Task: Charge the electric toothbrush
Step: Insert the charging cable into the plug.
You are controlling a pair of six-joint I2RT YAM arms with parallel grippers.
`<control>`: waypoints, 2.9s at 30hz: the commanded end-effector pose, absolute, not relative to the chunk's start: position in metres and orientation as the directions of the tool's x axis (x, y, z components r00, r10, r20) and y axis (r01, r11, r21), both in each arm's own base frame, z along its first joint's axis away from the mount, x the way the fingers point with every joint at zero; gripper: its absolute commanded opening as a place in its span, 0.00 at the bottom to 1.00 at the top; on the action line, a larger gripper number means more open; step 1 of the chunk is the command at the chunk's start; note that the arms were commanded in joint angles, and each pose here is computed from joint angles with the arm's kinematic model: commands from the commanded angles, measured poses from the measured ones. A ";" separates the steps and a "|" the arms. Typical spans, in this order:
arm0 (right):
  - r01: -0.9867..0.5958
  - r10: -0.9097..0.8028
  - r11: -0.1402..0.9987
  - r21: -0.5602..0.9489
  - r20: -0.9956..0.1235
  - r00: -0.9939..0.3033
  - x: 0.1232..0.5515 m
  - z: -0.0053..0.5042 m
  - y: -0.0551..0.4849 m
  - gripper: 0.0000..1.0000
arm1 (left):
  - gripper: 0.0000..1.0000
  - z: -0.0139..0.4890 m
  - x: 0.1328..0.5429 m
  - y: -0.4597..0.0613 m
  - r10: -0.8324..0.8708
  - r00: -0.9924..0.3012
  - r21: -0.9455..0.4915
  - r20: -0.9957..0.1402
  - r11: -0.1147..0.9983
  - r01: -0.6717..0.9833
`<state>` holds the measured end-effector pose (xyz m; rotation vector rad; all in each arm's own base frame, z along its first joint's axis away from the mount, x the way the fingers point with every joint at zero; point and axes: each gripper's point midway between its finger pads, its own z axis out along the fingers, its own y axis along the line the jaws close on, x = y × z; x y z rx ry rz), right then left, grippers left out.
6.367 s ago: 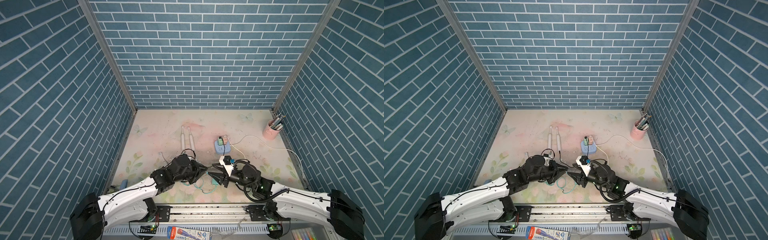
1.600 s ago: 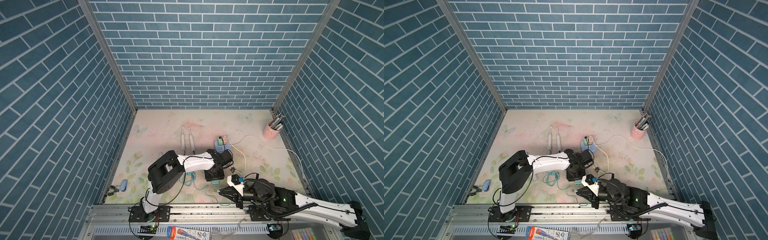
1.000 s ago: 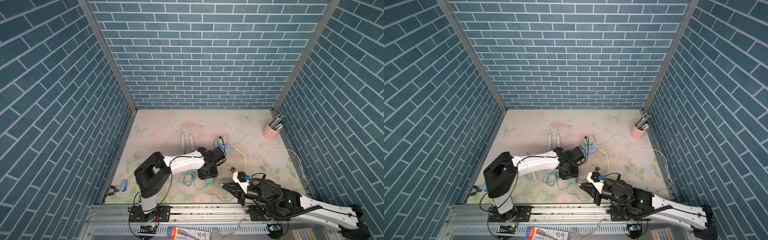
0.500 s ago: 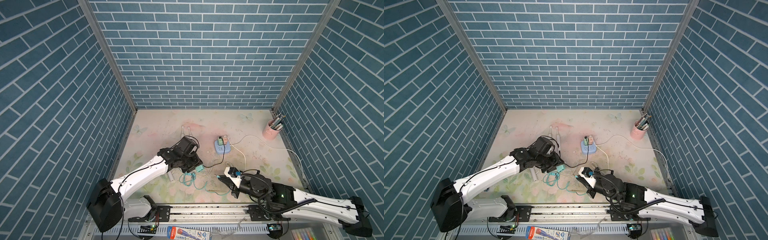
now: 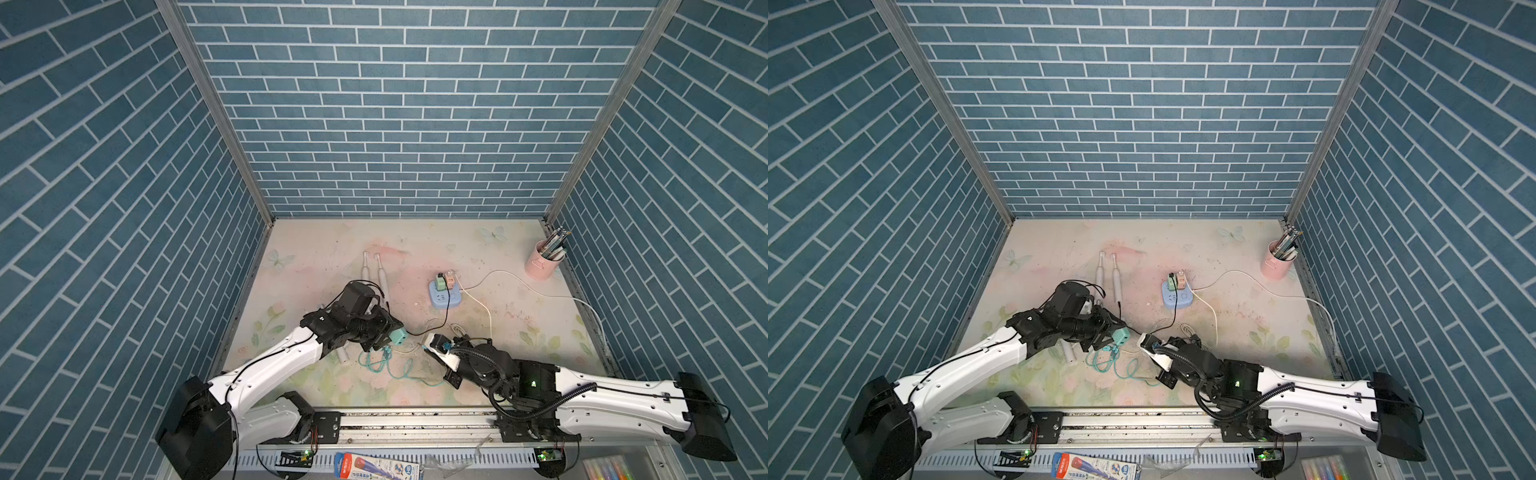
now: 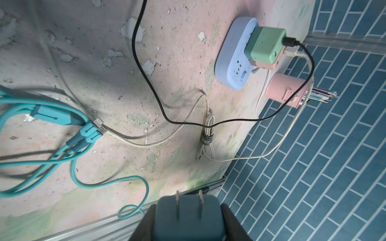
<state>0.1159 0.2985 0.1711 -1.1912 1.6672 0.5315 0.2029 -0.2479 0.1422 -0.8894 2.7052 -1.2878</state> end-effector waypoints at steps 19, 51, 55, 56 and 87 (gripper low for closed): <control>-0.879 -0.532 0.389 -0.277 -0.846 0.032 0.125 0.173 0.325 0.00 | 0.00 0.128 0.195 -0.248 -0.515 -0.791 -0.674 0.331 0.458 -0.580; -0.884 -0.545 0.383 -0.269 -0.838 0.020 0.121 0.159 0.329 0.00 | 0.00 0.130 0.200 -0.250 -0.498 -0.794 -0.722 0.349 0.397 -0.566; -0.870 -0.558 0.395 -0.294 -0.829 0.027 0.126 0.158 0.330 0.00 | 0.00 0.128 0.199 -0.249 -0.502 -0.791 -0.720 0.350 0.397 -0.570; -0.868 -0.562 0.396 -0.298 -0.827 0.028 0.126 0.158 0.331 0.00 | 0.00 0.129 0.199 -0.249 -0.502 -0.792 -0.721 0.348 0.396 -0.568; -0.839 -0.606 0.408 -0.361 -0.794 0.047 0.137 0.161 0.334 0.00 | 0.00 0.129 0.197 -0.248 -0.504 -0.788 -0.717 0.353 0.396 -0.574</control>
